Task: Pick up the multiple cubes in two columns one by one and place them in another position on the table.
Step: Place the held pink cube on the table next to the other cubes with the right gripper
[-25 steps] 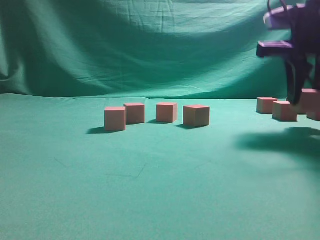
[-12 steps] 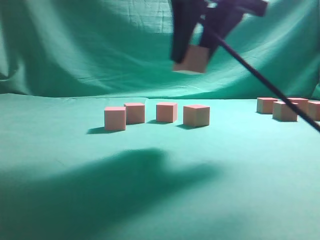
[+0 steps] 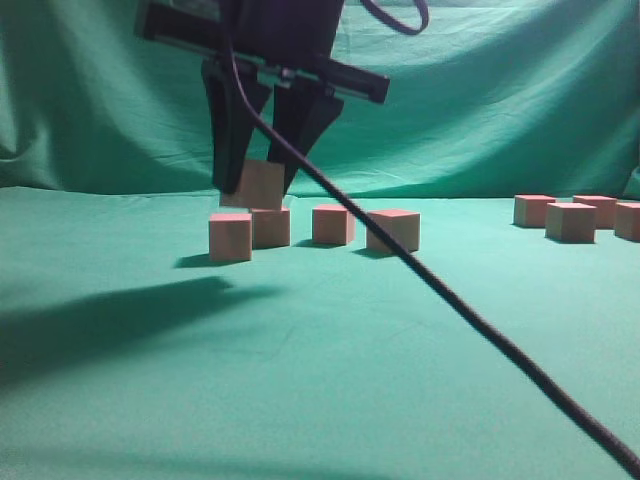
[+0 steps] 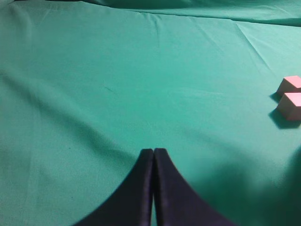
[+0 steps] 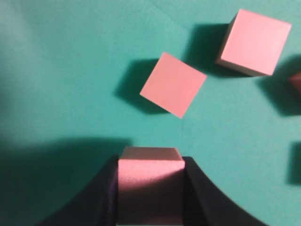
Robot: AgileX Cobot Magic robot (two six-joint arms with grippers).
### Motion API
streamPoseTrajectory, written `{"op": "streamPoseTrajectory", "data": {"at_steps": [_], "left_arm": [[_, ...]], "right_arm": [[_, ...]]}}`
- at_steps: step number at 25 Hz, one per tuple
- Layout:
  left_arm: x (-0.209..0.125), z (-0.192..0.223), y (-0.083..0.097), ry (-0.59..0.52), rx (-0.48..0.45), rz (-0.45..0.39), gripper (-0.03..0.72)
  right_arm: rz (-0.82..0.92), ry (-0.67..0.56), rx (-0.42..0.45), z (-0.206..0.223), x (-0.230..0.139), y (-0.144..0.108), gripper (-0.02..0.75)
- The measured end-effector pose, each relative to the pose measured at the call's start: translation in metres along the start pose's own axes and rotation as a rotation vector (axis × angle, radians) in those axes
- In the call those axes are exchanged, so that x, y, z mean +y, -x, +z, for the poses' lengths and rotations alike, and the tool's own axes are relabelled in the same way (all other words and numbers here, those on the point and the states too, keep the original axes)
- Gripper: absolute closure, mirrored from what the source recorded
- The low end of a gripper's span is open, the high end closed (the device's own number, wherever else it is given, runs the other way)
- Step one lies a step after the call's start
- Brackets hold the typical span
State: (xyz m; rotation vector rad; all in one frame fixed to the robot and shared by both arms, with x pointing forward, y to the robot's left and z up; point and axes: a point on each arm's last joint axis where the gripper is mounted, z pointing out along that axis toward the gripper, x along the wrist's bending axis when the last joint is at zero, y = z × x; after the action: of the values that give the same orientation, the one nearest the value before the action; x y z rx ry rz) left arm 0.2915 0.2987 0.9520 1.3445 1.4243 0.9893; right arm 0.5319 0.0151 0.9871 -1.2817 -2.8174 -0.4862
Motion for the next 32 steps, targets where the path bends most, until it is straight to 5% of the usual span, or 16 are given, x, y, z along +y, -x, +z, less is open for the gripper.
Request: {"op": "streamPoseTrajectory", "data": {"at_steps": [14, 32], "left_arm": [[0.0, 0.0, 0.0, 0.0, 0.0, 0.0, 0.688], [0.0, 0.0, 0.0, 0.0, 0.0, 0.0, 0.688]], "right_arm": [[-0.009, -0.055, -0.019, 0.041, 0.004, 0.003, 0.472], [-0.031, -0.047, -0.043, 0.043, 0.006, 0.004, 0.472]]}}
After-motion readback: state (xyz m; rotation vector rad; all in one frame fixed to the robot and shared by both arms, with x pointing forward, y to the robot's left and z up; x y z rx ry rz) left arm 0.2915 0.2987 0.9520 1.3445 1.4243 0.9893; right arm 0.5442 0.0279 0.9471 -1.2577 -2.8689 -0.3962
